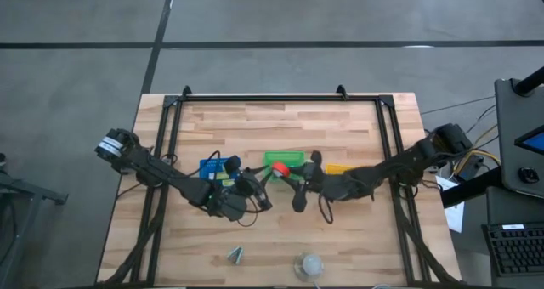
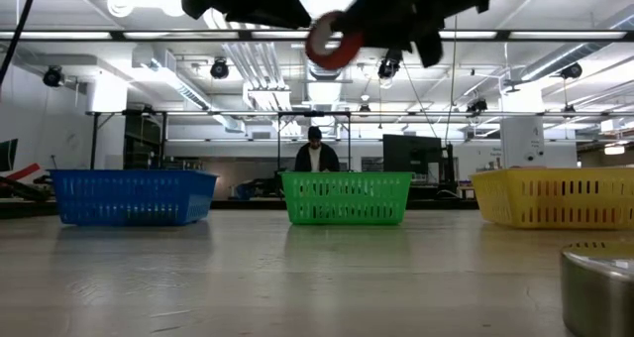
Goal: Pick and place Stapler, Stapler remover, tape
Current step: Put the orange tape into the yellow bin
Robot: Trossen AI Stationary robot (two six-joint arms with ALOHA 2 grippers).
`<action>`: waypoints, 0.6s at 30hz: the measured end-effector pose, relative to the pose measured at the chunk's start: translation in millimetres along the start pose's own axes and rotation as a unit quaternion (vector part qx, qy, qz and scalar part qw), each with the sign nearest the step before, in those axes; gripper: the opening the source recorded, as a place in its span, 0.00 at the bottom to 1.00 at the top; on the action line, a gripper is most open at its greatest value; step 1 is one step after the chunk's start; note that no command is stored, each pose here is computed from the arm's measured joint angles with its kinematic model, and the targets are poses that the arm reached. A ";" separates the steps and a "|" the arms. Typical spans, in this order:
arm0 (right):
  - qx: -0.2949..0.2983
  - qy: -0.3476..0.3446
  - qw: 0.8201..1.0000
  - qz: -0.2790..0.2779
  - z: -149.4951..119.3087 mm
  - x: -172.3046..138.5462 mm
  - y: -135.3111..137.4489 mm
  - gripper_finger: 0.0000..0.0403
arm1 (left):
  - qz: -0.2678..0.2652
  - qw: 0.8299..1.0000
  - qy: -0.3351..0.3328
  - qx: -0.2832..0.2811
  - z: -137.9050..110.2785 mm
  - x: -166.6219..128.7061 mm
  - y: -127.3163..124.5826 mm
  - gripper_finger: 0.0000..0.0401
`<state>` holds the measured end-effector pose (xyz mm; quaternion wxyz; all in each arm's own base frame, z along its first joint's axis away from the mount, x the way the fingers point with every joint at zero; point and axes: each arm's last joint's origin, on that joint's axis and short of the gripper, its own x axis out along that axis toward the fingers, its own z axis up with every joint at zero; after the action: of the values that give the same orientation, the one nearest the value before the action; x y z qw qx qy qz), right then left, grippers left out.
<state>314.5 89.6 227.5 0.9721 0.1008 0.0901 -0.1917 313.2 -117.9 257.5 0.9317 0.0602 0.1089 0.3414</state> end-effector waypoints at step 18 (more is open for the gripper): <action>0.015 0.324 0.946 0.010 6.6 -80.4 -51.9 0.28 | 0.004 1.000 0.000 -0.007 -0.2 0.0 0.2 0.28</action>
<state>221.9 69.5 242.7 0.8907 0.1728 0.3965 -0.1398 313.0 -117.7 257.4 0.9308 0.0537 0.1061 0.3456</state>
